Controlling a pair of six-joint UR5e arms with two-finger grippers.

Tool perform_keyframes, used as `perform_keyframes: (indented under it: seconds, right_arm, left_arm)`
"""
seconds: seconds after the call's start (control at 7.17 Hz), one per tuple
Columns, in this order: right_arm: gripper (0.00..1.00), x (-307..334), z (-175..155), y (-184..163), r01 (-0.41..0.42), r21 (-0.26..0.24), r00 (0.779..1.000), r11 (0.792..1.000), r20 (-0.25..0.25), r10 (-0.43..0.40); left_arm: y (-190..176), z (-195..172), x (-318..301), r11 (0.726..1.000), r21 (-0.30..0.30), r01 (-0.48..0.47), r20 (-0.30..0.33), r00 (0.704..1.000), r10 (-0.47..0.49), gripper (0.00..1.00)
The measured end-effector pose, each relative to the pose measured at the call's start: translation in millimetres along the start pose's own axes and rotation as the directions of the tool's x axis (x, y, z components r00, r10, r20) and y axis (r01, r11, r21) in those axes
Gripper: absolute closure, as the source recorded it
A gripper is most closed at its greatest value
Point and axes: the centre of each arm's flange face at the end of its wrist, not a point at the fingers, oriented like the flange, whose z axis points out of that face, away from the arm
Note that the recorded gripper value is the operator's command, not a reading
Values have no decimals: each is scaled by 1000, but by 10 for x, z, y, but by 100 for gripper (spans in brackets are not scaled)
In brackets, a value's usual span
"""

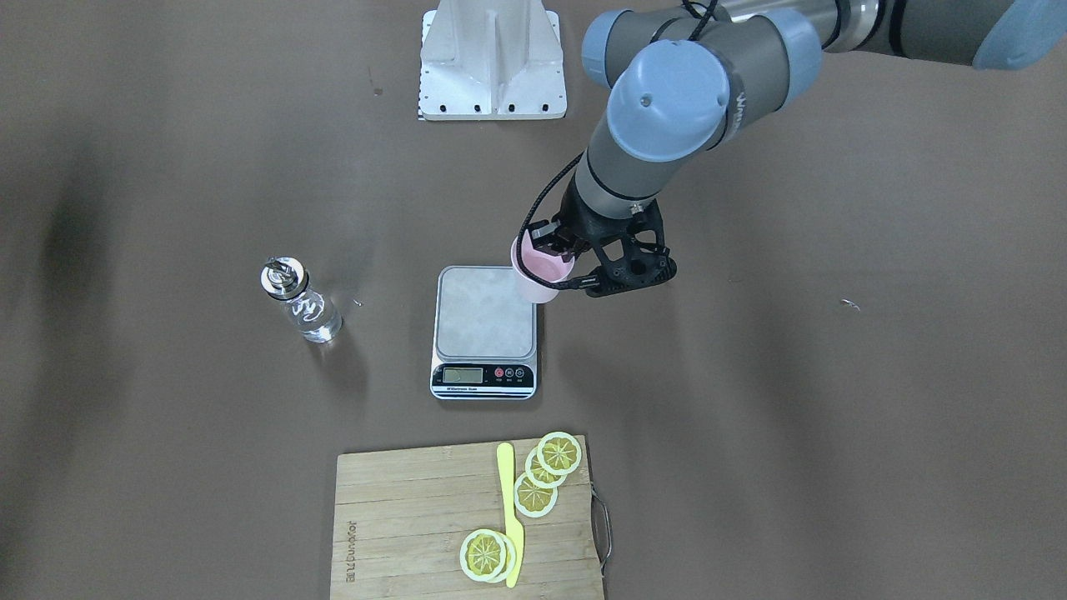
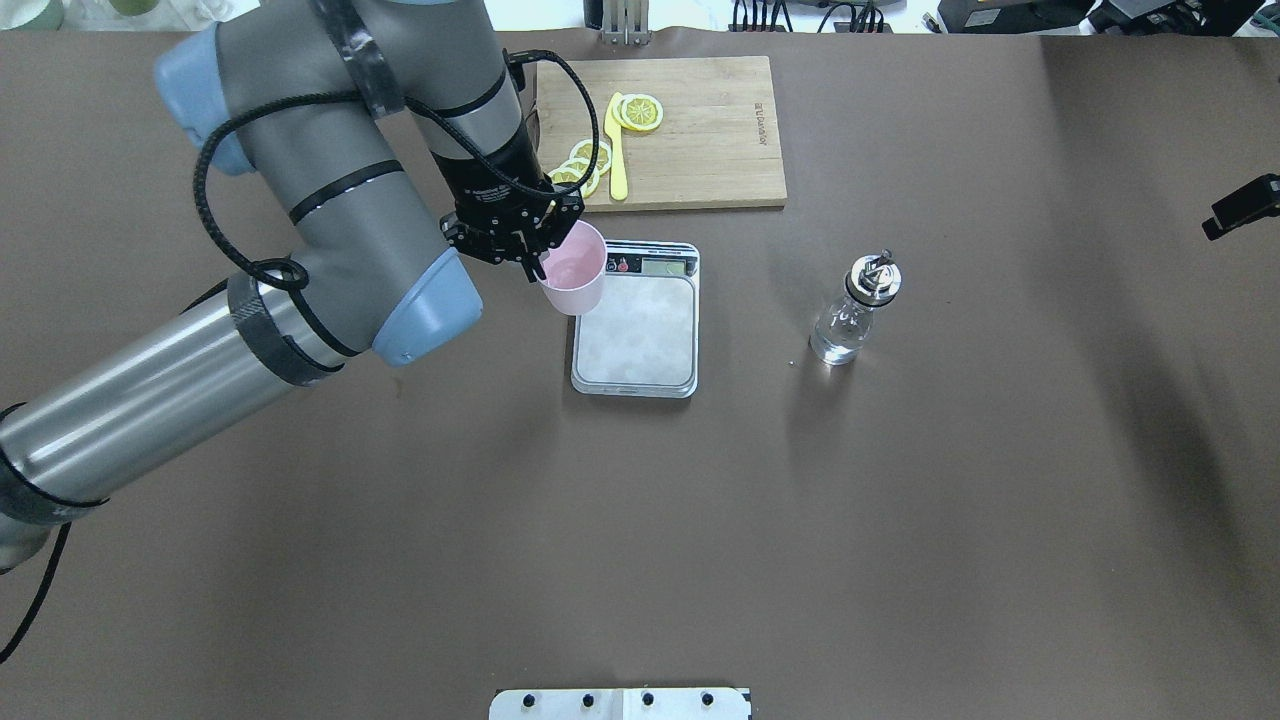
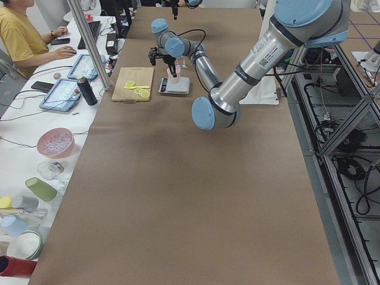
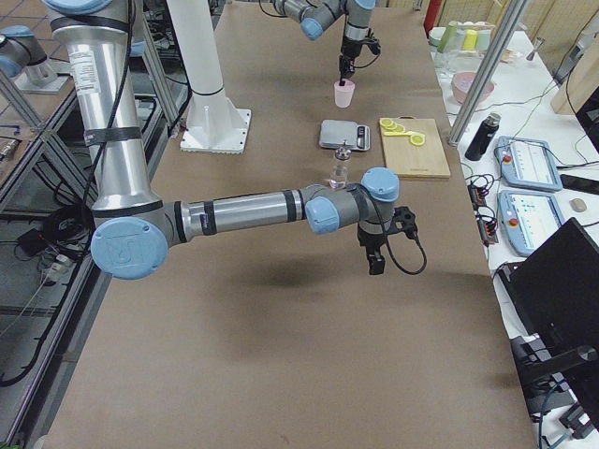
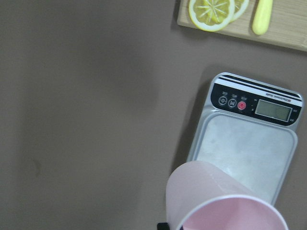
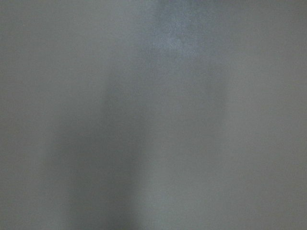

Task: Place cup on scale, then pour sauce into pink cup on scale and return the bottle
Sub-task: 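Carry the pink cup with the left gripper onto the scale, then open the left gripper and lift it off the cup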

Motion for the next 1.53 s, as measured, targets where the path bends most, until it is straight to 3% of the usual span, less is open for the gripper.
perform_keyframes:
  seconds: [0.42,0.84,1.4,1.53]
  right_arm:
    - [0,9,6,21,0,-1,1000,1000,-1,0]
    - [0,7,5,25,-1,-2,1000,1000,1,1]
    - [0,-2,16,30,-1,-5,1000,1000,4,1]
    - [0,-11,23,30,0,-6,1000,1000,4,0]
  left_arm:
    - [48,220,364,1000,2,24,8,1000,-24,100]
    - [13,588,425,999,33,13,-1,1000,-13,100]
    - [125,813,429,999,39,-16,-5,1000,16,100]
    - [132,832,424,999,40,-23,-9,1000,23,52]
